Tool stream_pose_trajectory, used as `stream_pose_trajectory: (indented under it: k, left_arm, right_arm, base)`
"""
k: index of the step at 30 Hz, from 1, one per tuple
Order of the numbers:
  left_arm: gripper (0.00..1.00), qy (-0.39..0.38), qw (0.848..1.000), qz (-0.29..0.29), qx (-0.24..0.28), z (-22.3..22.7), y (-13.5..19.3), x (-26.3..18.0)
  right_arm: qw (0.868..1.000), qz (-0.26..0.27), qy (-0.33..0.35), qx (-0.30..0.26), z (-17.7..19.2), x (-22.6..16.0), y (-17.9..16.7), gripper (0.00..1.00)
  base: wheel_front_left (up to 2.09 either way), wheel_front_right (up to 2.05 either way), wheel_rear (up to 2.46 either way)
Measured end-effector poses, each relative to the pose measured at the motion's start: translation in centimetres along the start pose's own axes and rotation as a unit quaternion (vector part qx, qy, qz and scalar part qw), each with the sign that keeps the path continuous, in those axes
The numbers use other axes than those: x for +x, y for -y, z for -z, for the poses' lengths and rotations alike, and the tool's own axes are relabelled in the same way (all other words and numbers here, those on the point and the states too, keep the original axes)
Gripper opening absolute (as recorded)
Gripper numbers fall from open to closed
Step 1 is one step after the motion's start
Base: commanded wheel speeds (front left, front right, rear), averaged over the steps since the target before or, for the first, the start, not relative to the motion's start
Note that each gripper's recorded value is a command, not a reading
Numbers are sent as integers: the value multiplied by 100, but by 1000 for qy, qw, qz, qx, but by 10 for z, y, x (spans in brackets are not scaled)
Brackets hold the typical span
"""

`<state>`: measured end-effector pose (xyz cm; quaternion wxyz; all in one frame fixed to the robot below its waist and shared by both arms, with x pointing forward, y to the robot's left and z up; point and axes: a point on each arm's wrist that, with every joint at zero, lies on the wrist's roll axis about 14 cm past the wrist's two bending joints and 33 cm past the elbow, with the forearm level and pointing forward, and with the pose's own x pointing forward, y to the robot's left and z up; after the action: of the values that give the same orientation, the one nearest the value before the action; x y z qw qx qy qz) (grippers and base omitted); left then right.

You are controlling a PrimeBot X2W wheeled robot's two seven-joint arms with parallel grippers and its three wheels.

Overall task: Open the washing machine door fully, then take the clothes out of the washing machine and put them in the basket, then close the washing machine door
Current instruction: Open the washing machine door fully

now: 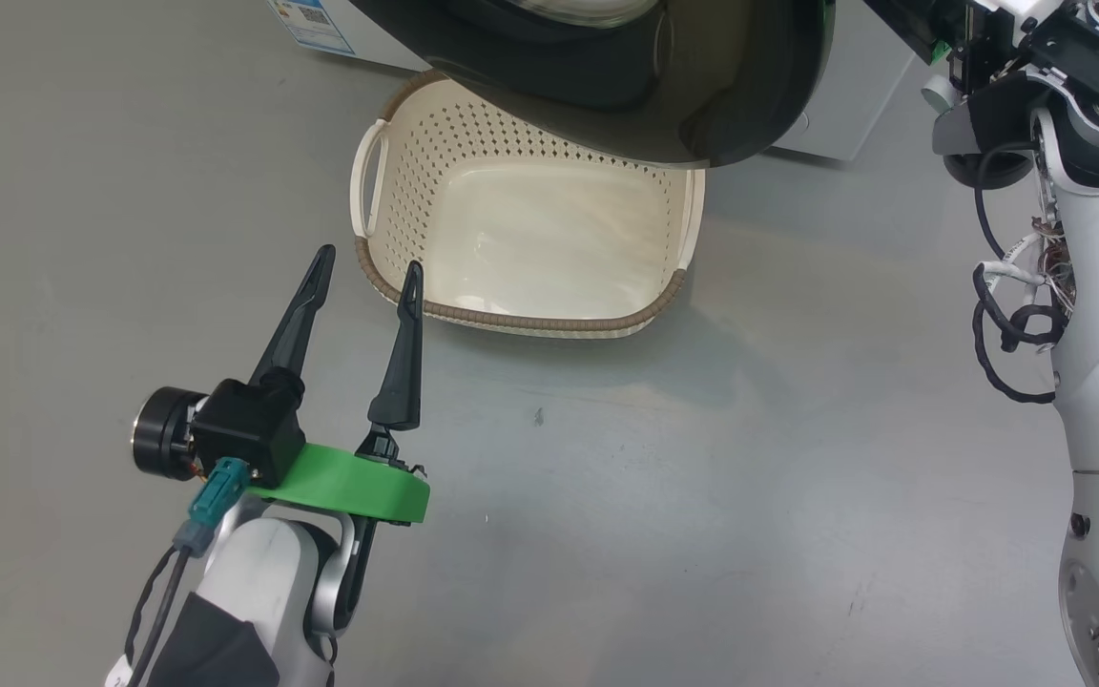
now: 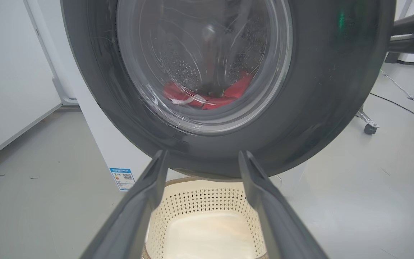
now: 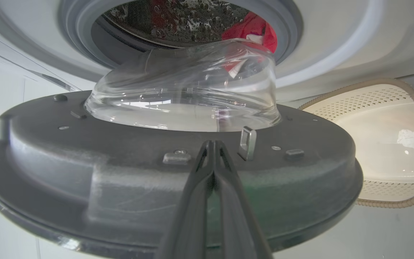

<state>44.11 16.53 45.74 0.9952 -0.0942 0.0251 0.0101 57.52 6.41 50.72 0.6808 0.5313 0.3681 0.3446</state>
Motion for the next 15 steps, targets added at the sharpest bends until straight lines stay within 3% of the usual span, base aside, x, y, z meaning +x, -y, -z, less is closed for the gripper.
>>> stream_pose_trajectory:
  k: [15]
  left_arm:
    - [100, 5, 1000, 0, 0, -4, 2, -1]
  right_arm:
    - [996, -15, -59, 59, 20, -1, -6, 0]
  base:
    - [0, 0, 0]
